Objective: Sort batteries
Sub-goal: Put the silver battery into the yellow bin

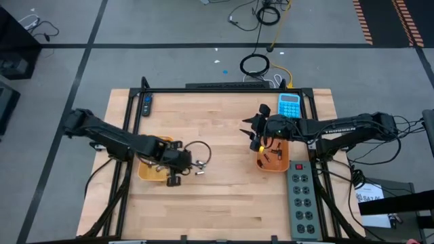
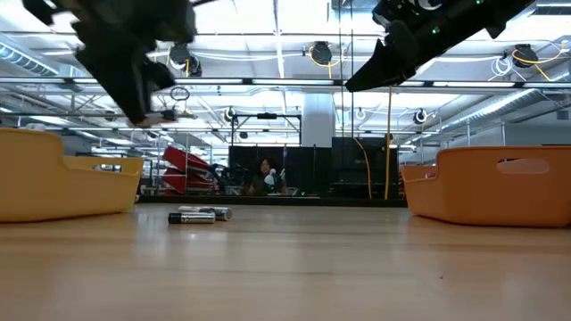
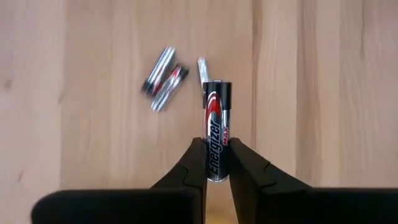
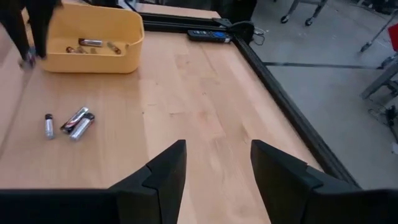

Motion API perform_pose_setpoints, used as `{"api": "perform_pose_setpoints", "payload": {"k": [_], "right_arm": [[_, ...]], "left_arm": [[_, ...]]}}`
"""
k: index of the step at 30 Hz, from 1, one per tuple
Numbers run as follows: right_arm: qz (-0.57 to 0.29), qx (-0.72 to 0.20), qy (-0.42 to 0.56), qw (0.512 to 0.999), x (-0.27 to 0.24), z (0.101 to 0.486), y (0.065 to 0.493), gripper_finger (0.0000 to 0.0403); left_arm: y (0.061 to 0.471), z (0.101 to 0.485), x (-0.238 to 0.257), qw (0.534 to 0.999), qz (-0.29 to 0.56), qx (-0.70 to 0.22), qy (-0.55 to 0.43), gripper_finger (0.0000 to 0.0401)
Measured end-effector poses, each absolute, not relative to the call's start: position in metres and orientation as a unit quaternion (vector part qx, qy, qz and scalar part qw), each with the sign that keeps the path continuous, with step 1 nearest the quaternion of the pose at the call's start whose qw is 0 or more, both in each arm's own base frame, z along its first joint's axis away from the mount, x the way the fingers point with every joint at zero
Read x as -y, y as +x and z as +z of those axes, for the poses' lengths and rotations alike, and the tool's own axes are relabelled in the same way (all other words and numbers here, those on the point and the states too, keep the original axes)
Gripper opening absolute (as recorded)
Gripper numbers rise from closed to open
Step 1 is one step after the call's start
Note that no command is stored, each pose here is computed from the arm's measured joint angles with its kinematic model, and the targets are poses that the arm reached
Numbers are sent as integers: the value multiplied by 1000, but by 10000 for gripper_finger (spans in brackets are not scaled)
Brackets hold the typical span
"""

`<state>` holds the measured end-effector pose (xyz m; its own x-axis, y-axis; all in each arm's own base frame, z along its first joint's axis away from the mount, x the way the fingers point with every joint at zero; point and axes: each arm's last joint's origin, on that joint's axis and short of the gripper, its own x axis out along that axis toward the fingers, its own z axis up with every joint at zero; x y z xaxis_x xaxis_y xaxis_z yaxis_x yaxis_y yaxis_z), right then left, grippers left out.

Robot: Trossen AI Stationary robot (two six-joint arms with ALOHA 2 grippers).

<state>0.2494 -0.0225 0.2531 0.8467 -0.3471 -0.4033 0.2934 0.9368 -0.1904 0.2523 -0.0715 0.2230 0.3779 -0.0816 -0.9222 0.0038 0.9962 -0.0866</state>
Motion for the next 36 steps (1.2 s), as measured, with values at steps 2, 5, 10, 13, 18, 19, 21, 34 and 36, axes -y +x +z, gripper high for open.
{"api": "perform_pose_setpoints", "payload": {"k": [2, 5, 10, 13, 18, 19, 21, 34, 36], "right_arm": [[-169, -219, -69, 959, 28, 254, 249, 171], [-159, -208, -76, 962, 35, 256, 250, 171], [-147, -169, -52, 973, 41, 263, 252, 171], [-139, -156, -25, 978, 39, 264, 253, 171], [-127, -161, 11, 979, 29, 258, 260, 171], [-122, -164, 15, 979, 26, 255, 263, 171], [-110, -164, 24, 980, 19, 250, 269, 171], [-90, -198, 16, 976, -7, 232, 279, 171], [-96, -188, 16, 977, -7, 237, 276, 171]], "left_arm": [[240, 233, 69, 825, -14, -563, -46, 43], [225, 246, 64, 831, 25, -554, -45, 43], [193, 260, 65, 839, 115, -531, -36, 43], [169, 258, 71, 826, 155, -539, -57, 43], [138, 236, 74, 775, 239, -575, -107, 43], [134, 229, 74, 766, 253, -580, -114, 43], [129, 218, 73, 754, 275, -584, -125, 43], [130, 212, 78, 736, 267, -607, -134, 221], [136, 226, 80, 749, 250, -597, -140, 228]]}}
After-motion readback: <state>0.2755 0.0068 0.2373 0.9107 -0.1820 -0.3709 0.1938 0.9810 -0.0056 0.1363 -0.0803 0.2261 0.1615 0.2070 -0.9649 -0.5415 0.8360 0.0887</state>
